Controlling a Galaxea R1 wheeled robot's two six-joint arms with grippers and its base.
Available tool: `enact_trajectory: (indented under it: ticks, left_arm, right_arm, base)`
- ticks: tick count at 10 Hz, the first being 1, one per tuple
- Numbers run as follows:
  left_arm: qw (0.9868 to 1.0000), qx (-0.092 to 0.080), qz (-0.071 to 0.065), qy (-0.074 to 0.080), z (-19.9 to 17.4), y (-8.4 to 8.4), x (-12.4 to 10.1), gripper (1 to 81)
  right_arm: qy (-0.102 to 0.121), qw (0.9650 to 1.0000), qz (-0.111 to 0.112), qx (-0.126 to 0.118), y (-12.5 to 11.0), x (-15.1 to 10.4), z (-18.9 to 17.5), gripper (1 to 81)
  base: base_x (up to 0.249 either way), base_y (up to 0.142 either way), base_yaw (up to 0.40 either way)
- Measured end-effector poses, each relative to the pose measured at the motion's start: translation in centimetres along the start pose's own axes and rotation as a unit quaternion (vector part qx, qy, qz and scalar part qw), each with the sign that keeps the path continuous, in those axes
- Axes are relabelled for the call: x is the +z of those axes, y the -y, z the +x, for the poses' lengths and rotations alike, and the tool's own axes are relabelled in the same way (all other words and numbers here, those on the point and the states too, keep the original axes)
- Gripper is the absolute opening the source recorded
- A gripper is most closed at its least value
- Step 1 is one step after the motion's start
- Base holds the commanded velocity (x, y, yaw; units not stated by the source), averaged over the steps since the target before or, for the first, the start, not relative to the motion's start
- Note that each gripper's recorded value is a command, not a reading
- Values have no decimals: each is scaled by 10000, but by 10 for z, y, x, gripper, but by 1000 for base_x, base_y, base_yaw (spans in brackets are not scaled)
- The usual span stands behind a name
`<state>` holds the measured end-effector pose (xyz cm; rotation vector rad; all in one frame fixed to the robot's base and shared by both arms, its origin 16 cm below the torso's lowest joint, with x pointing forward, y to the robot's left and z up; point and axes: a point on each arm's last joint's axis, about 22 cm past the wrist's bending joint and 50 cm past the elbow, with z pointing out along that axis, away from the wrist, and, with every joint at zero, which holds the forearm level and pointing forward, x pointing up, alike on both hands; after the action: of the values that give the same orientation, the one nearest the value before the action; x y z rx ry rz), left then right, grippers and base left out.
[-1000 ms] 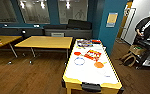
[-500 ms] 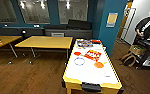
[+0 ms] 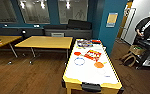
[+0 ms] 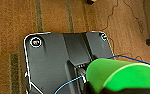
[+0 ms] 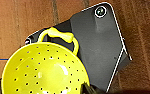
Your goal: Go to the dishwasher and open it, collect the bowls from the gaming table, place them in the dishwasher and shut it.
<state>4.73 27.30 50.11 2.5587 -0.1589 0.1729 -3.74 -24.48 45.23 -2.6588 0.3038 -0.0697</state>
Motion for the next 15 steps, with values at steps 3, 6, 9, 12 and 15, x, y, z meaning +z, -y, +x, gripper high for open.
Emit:
enact_trajectory:
  ticks: [3, 6, 9, 12, 15]
  left_arm:
    - [10000, 22, -22, -34, 2, 0, -1, 10]
    - [10000, 28, -48, -39, 0, -2, -1, 10]
    - [9999, 60, -33, -76, 5, 2, -2, 10]
    - [9999, 51, 113, 2, -6, 14, -5, 10]
    - [9999, 49, 151, 27, -9, 13, 2, 10]
  right_arm:
    - [5, 10000, 11, -9, 1, 1, -1, 10]
    - [-12, 10000, 5, -22, 1, 1, 2, 10]
    - [23, 10000, -7, -51, -1, -1, -3, 10]
    - [28, 10000, -59, -56, -8, -4, -4, 10]
    - [26, 10000, -64, -58, -7, -3, -4, 10]
  base:
    - [0, 0, -245]
    - [0, 0, -328]
    - [0, 0, -333]
    - [0, 0, -334]
    - [0, 0, -334]
